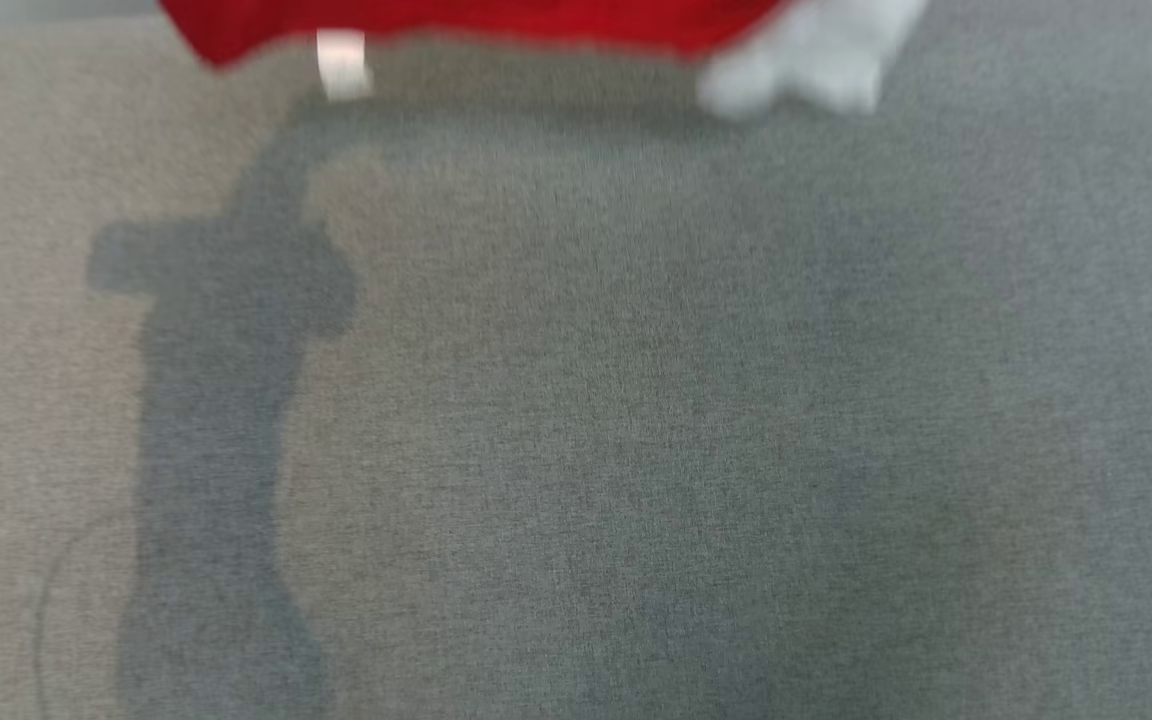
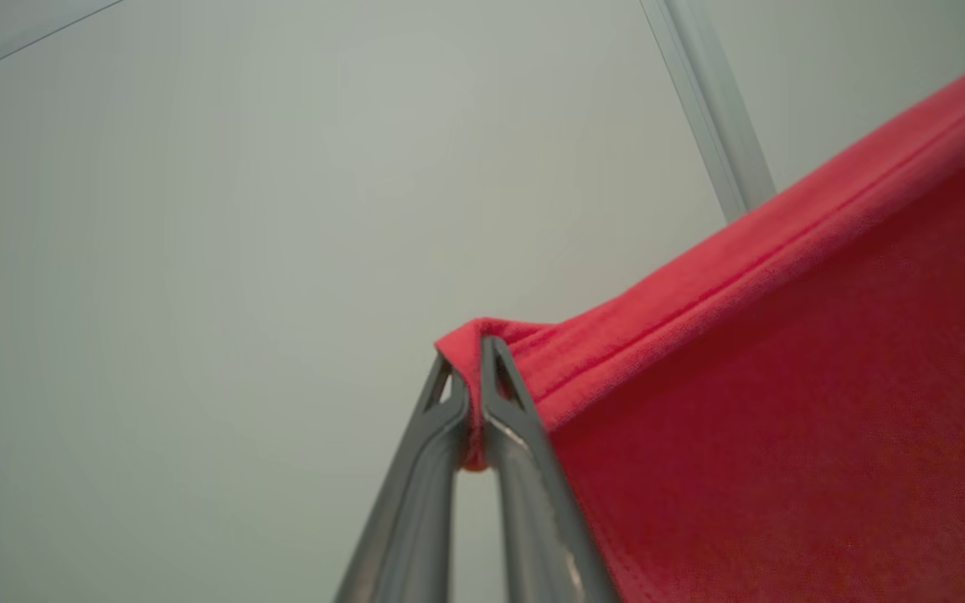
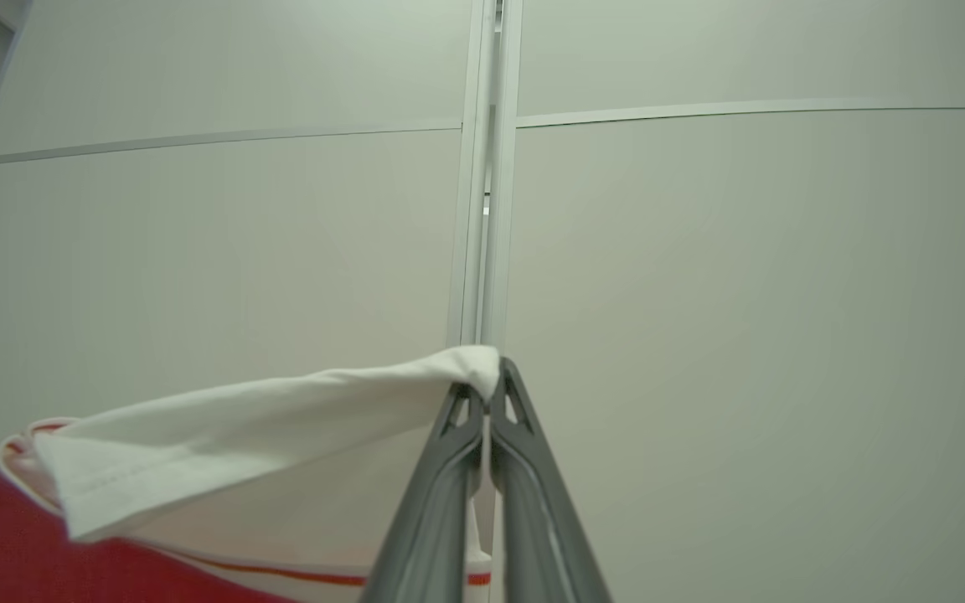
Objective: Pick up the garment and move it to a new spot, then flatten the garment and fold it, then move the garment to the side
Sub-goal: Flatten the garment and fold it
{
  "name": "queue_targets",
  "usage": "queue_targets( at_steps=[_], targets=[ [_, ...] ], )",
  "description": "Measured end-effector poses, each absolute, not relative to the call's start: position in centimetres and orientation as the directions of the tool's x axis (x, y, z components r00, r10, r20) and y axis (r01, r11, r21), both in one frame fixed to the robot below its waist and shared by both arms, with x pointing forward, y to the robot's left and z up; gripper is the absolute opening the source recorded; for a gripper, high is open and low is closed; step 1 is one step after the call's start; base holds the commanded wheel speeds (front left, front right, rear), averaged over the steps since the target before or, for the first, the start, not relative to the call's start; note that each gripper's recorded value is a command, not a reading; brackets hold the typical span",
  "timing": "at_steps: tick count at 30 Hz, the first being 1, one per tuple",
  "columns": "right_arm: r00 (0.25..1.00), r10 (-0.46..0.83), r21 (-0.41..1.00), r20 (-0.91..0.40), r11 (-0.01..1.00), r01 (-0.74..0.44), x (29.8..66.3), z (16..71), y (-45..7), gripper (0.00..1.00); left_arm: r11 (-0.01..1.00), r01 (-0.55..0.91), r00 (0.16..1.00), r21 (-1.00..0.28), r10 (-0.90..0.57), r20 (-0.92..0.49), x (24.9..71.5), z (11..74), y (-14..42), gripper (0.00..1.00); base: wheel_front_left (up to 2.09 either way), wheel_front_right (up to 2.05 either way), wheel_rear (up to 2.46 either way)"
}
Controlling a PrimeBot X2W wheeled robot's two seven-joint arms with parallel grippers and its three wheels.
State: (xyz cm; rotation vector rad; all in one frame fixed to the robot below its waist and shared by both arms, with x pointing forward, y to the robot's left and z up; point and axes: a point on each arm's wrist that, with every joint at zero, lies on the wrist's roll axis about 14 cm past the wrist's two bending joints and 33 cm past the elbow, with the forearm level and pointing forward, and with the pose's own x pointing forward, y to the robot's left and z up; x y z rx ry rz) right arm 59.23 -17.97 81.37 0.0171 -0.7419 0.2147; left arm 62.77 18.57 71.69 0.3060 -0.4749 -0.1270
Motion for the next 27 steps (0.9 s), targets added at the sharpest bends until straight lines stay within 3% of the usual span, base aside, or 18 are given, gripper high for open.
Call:
queue_targets(
  at_steps=[7,13,18,27],
  targets=[
    [0.729,0.141,-0.064,0.670,0.989,-0.133,62.3,79.4,-19.6,0.00,0.960,0.041,0.876,0.276,-0.167,0.452,66.3,70.1,17.9,0.00,0.00,0.00,0.00],
    [0.883,0.133,-0.006,0.450,0.989,-0.147,62.2,67.2,-20.3,0.00,0.981,0.106,0.960,0.161,-0.144,0.240,65.1,58.9,17.2,0.00,0.00,0.00,0.00],
    [0.968,0.102,0.104,0.229,0.986,-0.129,58.9,56.6,-21.1,0.00,0.991,0.126,0.992,0.037,-0.126,0.017,60.9,48.9,16.2,0.00,0.00,0.00,0.00],
    [0.999,0.050,0.250,-0.012,0.967,-0.045,50.2,46.9,-21.5,0.00,0.994,0.081,0.963,-0.067,-0.095,-0.250,51.4,39.0,15.5,0.00,0.00,0.00,0.00]
  ],
)
